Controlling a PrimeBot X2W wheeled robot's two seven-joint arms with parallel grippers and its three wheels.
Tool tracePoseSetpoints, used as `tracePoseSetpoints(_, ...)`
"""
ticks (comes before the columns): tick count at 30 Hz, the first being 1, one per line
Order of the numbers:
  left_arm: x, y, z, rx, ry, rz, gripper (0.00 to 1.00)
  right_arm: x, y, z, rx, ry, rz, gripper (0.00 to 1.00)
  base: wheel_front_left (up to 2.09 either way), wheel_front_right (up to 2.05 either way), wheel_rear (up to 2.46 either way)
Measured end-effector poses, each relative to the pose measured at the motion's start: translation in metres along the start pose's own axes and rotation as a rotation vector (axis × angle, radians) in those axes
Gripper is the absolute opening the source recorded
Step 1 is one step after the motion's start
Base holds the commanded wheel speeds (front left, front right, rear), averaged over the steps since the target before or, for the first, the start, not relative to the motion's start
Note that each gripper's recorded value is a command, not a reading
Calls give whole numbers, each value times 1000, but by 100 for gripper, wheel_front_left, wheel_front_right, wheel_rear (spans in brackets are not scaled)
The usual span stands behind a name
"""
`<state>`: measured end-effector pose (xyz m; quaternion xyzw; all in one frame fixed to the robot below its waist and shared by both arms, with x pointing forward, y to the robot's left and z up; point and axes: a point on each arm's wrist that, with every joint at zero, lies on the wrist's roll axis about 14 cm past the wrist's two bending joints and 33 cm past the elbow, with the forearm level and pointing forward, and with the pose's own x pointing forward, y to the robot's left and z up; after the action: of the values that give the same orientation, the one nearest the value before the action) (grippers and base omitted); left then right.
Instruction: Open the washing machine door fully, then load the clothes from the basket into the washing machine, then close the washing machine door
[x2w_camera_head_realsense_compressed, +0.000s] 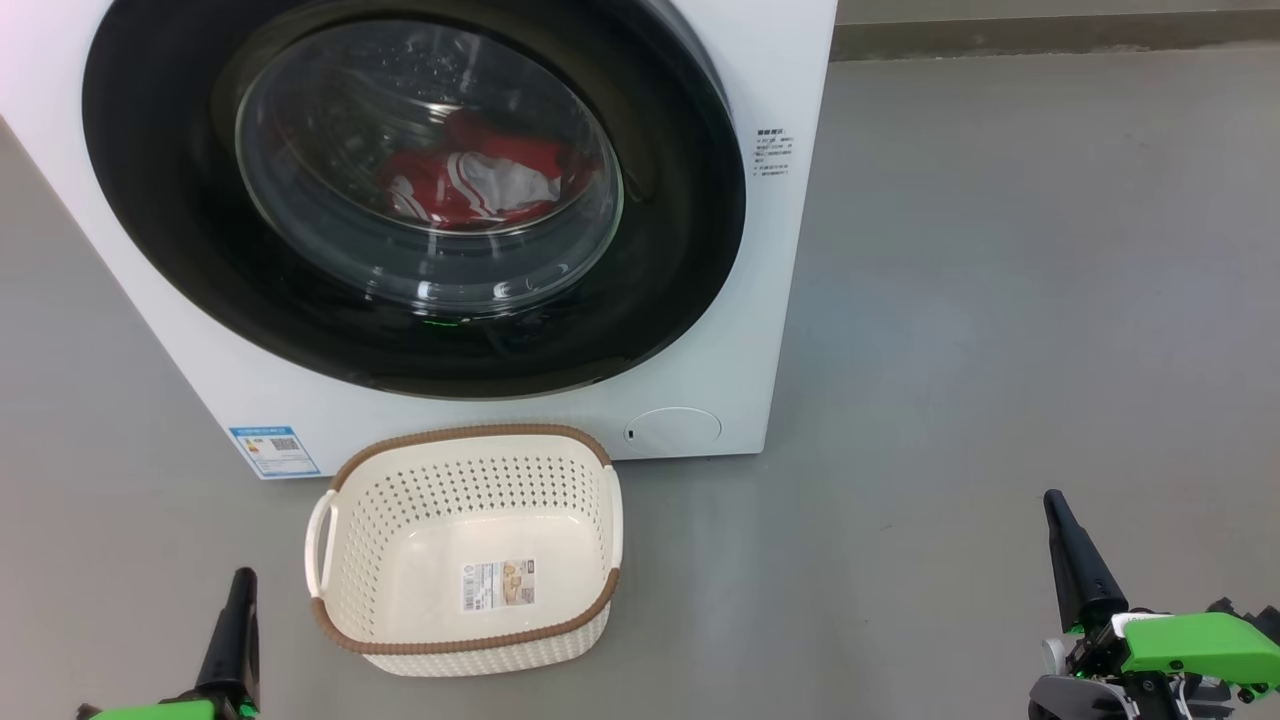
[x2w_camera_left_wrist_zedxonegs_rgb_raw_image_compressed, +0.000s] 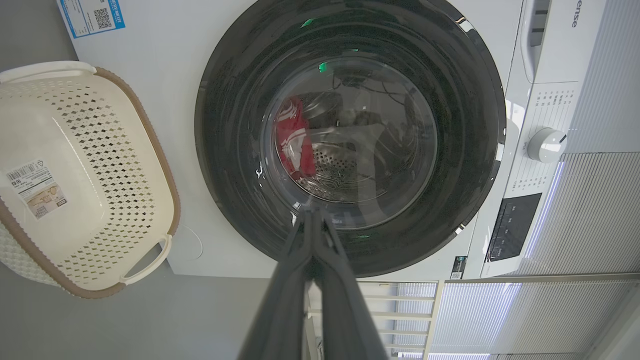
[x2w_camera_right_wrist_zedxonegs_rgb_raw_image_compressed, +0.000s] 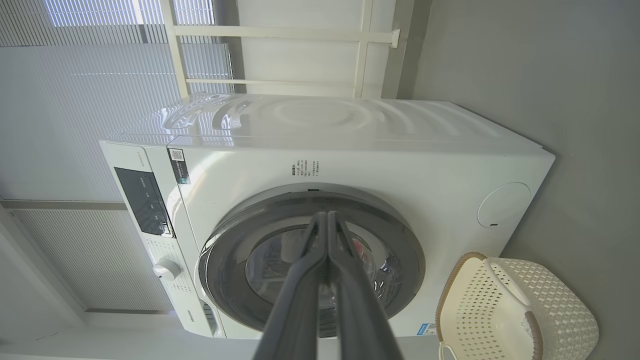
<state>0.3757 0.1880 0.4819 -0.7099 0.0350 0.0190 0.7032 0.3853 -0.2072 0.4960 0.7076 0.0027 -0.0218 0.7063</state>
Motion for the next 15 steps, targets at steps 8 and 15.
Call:
tracePoseSetpoints(8,0,0,0,-1,3,-1,0,0,0,0,2,-2,0,0,0,0,0)
tracePoseSetpoints(15,2,-3,-1,-3,4,-9,0,0,0,1,2,-3,0,0,0,0,0)
